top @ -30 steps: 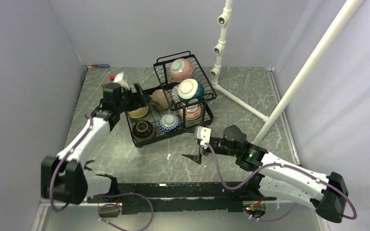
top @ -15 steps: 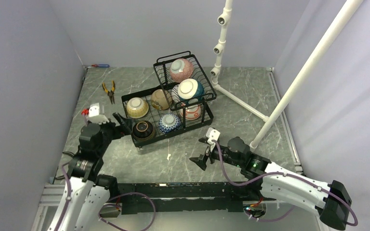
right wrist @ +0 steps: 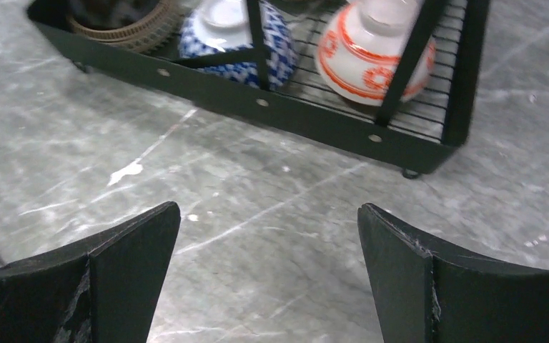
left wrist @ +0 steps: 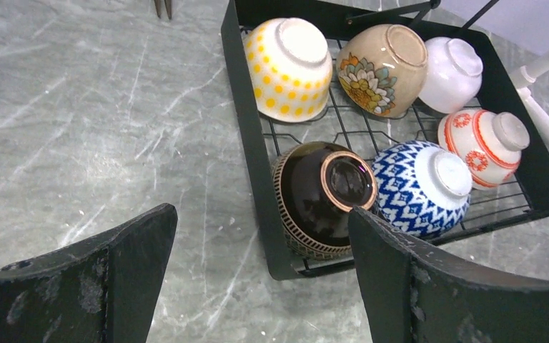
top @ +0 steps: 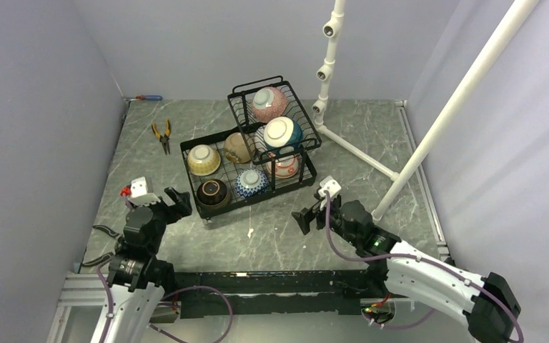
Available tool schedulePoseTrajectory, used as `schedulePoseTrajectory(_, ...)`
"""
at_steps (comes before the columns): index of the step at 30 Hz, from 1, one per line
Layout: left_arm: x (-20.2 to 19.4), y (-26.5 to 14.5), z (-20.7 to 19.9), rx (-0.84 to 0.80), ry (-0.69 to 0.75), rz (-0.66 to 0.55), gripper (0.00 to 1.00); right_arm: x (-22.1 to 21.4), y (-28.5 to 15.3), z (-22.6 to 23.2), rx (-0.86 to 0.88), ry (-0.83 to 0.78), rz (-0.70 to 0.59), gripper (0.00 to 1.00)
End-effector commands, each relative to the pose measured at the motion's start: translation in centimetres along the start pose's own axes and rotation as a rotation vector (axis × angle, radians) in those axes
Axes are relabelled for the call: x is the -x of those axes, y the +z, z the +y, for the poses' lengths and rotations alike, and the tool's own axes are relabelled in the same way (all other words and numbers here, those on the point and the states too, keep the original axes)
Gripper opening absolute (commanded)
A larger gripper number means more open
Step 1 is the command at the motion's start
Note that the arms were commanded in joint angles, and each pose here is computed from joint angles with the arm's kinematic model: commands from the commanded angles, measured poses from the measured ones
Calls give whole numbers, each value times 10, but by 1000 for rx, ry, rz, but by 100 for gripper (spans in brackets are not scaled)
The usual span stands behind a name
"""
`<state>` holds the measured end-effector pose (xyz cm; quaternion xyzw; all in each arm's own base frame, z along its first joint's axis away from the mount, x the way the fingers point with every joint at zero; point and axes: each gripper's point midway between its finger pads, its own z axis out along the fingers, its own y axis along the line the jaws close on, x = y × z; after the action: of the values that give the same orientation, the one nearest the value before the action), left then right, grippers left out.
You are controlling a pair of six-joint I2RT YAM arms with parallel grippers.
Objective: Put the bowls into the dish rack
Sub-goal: Reset both arms
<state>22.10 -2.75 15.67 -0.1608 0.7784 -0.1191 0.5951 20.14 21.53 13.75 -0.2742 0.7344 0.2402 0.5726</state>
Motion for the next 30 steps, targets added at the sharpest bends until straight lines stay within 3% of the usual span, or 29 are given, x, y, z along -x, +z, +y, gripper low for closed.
schedulePoseTrajectory(1,19,10,1,25,59,-60,94,30,10,-29,-42,68,-49,99)
schedulePoseTrajectory(13,24,49,10,94,192,-85,94,20,4,-110,-272,203,-70,99)
schedulePoseTrajectory(30,7,86,42,211,359,-158,95,16,-29,-204,-598,159,-100,99)
